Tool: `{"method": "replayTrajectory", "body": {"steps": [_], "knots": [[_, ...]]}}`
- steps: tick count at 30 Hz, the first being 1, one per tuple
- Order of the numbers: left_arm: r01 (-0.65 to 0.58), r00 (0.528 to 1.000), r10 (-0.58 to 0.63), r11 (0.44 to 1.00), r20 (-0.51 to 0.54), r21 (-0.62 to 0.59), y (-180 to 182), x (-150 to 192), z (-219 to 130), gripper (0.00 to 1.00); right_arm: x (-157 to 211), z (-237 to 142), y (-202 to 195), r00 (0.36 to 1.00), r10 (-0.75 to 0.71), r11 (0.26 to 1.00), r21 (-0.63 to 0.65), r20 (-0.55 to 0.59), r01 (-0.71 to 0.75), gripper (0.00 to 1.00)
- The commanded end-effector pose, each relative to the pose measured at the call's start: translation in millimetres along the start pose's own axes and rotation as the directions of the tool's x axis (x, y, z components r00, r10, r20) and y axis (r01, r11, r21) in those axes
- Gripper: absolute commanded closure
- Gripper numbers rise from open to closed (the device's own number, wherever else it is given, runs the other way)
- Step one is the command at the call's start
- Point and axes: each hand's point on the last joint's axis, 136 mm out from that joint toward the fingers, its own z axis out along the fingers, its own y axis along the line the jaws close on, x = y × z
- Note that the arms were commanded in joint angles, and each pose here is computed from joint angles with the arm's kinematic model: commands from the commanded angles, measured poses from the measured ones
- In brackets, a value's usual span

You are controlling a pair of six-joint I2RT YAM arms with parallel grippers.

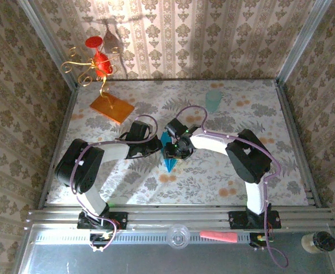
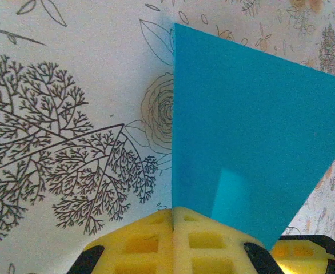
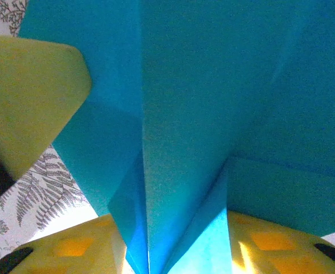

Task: Fold a paper plane with a square sheet of paper (pick it up from the middle)

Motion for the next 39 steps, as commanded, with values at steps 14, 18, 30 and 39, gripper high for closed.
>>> {"method": "replayTrajectory", "body": {"steps": [14,18,30,39], "knots": [[0.003,0.997,-0.006,0.999,0.071,0.047,-15.3,-21.8,-22.1,0.71,2.5,-0.2,-17.9,1.000,0.016,0.992,0.126,0.003,-0.016,0.67],[-0.002,0.991,0.001,1.000,0.133,0.005,-5.4,-32.9,-43.7,0.57,1.1,-2.4,-16.9,1.000,0.021,0.991,0.129,0.008,-0.022,0.66],[-0.006,0.982,0.031,0.991,0.186,-0.136,33.2,-35.2,-73.7,0.40,-1.3,-3.8,-18.8,0.998,0.056,0.980,0.188,0.030,-0.060,0.64],[-0.012,0.982,0.044,0.985,0.186,-0.170,46.1,-31.1,-75.2,0.33,-1.6,0.2,-21.6,0.996,0.084,0.964,0.249,0.037,-0.090,0.64]]}}
